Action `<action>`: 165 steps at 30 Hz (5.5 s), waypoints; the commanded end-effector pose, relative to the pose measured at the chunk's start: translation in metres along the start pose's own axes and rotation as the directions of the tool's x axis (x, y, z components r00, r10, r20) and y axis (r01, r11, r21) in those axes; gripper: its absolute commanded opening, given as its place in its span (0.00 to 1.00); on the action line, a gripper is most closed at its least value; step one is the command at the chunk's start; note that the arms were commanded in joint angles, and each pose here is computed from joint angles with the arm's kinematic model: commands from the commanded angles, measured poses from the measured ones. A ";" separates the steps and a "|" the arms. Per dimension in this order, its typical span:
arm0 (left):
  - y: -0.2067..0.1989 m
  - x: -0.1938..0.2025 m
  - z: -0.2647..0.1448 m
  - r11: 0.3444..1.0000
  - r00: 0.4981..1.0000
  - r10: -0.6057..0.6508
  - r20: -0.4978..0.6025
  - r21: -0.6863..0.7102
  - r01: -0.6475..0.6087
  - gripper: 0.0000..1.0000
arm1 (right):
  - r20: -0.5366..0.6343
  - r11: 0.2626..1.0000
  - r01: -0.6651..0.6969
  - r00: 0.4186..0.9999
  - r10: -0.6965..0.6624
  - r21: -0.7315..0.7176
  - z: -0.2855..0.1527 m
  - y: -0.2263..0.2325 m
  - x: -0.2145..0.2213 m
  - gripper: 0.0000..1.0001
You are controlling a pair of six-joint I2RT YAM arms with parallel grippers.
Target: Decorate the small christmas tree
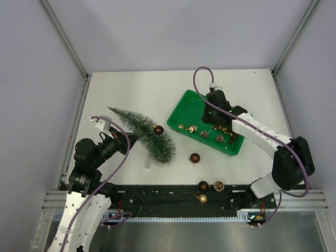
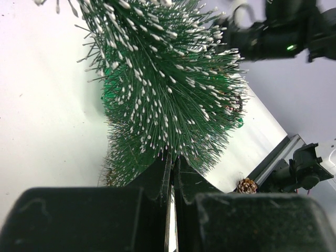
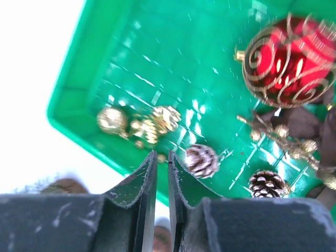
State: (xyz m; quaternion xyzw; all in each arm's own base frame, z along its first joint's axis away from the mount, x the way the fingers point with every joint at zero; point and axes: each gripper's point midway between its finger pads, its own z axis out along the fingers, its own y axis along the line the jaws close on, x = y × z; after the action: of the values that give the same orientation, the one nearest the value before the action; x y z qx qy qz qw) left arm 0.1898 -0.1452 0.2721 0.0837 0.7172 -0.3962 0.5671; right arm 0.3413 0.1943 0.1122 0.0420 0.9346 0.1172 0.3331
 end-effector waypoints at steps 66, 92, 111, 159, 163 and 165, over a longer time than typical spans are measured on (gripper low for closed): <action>0.011 -0.011 -0.004 0.996 0.998 -0.019 0.061 -0.087 0.024 0.00 | 0.351 0.819 0.212 0.936 -0.014 -0.533 -0.199 0.119 -0.045 0.24; 0.012 -0.010 -0.006 0.990 0.992 -0.089 0.086 -0.098 0.097 0.00 | 0.381 0.469 0.323 0.924 0.031 -0.822 -0.259 0.259 0.059 0.22; 0.002 -0.011 -0.010 0.996 0.995 -0.061 0.085 -0.056 0.066 0.00 | 0.495 0.651 0.384 0.869 -0.014 -0.655 -0.196 0.251 0.065 0.16; -0.010 -0.005 -0.013 0.998 0.996 -0.055 0.069 0.015 0.054 0.00 | 0.583 0.726 0.357 0.809 0.074 -0.588 -0.182 0.250 0.058 0.13; -0.009 -0.005 -0.013 0.998 0.996 -0.055 0.069 0.010 0.054 0.00 | 0.577 0.767 0.335 0.815 0.055 -0.547 -0.168 0.227 0.066 0.13; -0.009 -0.004 -0.013 0.999 0.996 -0.054 0.068 0.010 0.054 0.00 | 0.567 0.776 0.324 0.822 0.052 -0.541 -0.163 0.219 0.071 0.13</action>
State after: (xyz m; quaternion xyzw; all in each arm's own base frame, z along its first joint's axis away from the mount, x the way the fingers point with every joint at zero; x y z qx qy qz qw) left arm 0.1927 -0.1410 0.2686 0.0325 0.7232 -0.4055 0.5581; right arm 0.1776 0.4048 0.2330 -0.1531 0.7157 0.3739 0.5697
